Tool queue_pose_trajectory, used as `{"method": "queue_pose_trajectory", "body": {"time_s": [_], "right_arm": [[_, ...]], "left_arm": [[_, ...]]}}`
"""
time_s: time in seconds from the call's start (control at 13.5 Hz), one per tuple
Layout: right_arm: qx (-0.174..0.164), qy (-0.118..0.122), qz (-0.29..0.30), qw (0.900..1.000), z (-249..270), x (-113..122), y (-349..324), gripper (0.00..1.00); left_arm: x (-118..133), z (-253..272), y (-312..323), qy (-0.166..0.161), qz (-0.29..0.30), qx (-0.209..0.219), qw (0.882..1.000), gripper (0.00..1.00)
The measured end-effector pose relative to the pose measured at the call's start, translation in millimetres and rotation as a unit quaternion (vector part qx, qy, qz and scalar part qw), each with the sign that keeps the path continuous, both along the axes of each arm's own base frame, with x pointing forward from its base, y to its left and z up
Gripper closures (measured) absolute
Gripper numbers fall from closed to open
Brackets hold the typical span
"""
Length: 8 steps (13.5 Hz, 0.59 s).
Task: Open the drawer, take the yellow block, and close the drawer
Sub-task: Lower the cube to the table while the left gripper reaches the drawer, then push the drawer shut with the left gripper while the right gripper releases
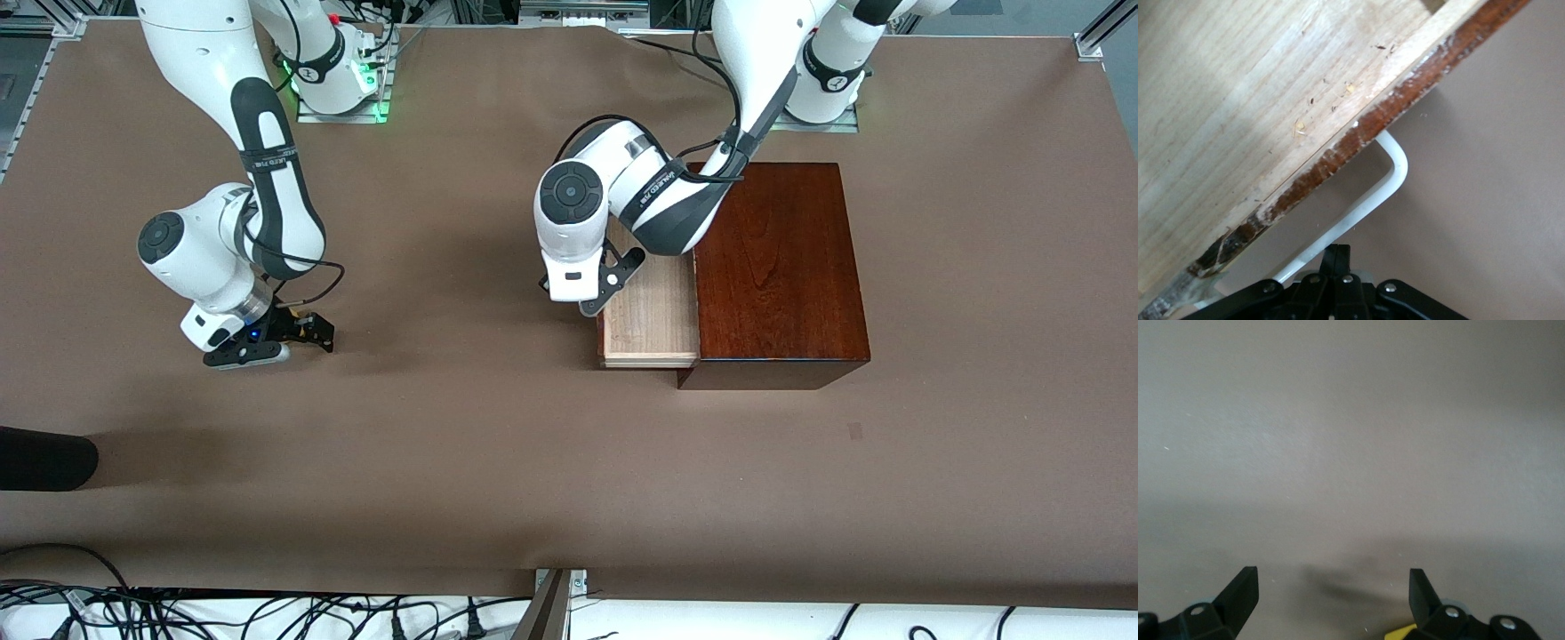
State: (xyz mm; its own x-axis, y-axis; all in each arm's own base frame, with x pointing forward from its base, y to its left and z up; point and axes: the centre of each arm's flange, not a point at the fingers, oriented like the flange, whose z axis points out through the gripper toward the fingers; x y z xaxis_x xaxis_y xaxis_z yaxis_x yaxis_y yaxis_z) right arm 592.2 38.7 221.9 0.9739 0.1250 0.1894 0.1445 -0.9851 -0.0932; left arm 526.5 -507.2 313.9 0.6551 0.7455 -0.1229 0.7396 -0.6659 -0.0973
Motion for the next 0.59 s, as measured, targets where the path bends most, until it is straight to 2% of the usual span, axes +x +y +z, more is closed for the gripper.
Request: {"method": "queue_pose_trajectory", "body": {"time_s": [0.22, 0.59], "right_arm": [[-0.017, 0.016, 0.005, 1.000, 18, 16, 9, 0.00], [-0.038, 0.044, -0.005, 0.998, 78, 35, 19, 0.00]], "left_arm": [[6, 8, 11, 0.004, -0.033, -0.008, 0.999, 0.99], [11, 9, 63, 0.029, -0.088, 0.026, 0.995, 0.99]]}}
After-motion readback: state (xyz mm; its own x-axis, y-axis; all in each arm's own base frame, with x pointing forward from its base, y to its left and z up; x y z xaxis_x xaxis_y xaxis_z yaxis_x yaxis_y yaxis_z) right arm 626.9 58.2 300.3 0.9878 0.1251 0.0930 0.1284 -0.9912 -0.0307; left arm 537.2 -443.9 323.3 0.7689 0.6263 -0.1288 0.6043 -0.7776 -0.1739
